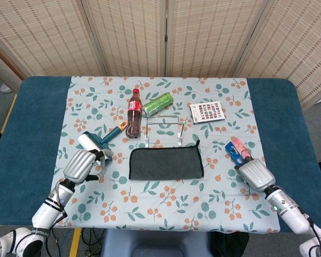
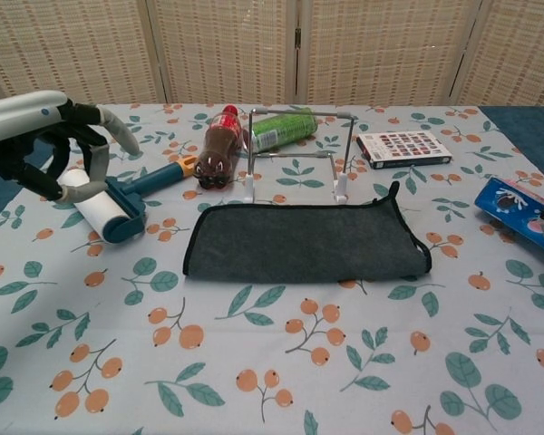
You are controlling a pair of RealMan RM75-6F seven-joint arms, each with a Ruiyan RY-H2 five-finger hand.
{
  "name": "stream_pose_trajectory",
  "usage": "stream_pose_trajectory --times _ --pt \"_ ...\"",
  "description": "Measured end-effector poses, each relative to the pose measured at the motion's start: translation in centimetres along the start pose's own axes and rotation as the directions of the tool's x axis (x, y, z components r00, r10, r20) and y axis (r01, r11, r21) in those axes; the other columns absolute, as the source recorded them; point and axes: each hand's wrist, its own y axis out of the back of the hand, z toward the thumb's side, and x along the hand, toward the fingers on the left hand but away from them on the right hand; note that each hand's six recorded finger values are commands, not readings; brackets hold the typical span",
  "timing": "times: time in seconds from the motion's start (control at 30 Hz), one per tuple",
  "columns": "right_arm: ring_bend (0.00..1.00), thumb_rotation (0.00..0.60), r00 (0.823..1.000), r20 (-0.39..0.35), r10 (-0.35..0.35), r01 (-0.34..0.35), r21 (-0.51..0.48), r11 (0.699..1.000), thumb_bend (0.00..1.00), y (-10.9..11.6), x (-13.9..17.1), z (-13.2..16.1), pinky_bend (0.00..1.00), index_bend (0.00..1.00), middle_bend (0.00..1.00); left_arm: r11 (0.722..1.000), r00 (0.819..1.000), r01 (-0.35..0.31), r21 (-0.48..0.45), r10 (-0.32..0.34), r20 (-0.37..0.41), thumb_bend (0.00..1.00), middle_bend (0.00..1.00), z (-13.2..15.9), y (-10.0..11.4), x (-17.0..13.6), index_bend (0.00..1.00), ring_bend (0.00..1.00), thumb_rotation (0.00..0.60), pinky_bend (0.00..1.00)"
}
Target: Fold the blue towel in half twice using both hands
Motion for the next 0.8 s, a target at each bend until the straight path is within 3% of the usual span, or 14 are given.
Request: stream_pose_trajectory --times 0.17,0.37,0.5,0.8 --pt "0.39 0.6 0.994 -0.03 -0.104 0.102 -0.062 0.993 0.15 2.0 -1.6 1.8 0.56 0.45 0.51 1.0 1.0 -0.007 -0.003 0.007 -0.004 0.36 0.57 -0.1 0.3 -0.2 0.31 0.46 0.6 0.65" --pt "0.37 0.6 0.985 -0.067 -0.161 0.156 -0.07 0.985 0.05 2.3 -3.9 4.4 0.54 0.44 0.46 1.0 1.0 -0.015 -0.01 0.015 -0.011 0.36 0.58 -0.3 0.5 -0.6 0.31 0.46 0.6 0.65" --pt "0.32 0.6 0.979 -0.075 -0.187 0.183 -0.063 0.981 0.04 2.3 -5.5 5.4 0.51 0.44 0.4 1.0 1.0 -0.017 -0.016 0.017 -0.017 0.36 0.58 -0.5 0.6 -0.8 0.31 0.46 0.6 0.65" --pt "0.31 0.6 0.971 -0.079 -0.228 0.225 -0.048 0.973 0.08 3.0 -9.1 6.1 0.51 0.44 0.4 0.999 0.999 -0.024 -0.025 0.023 -0.025 0.36 0.57 -0.7 0.8 -1.1 0.31 0.46 0.6 0.65"
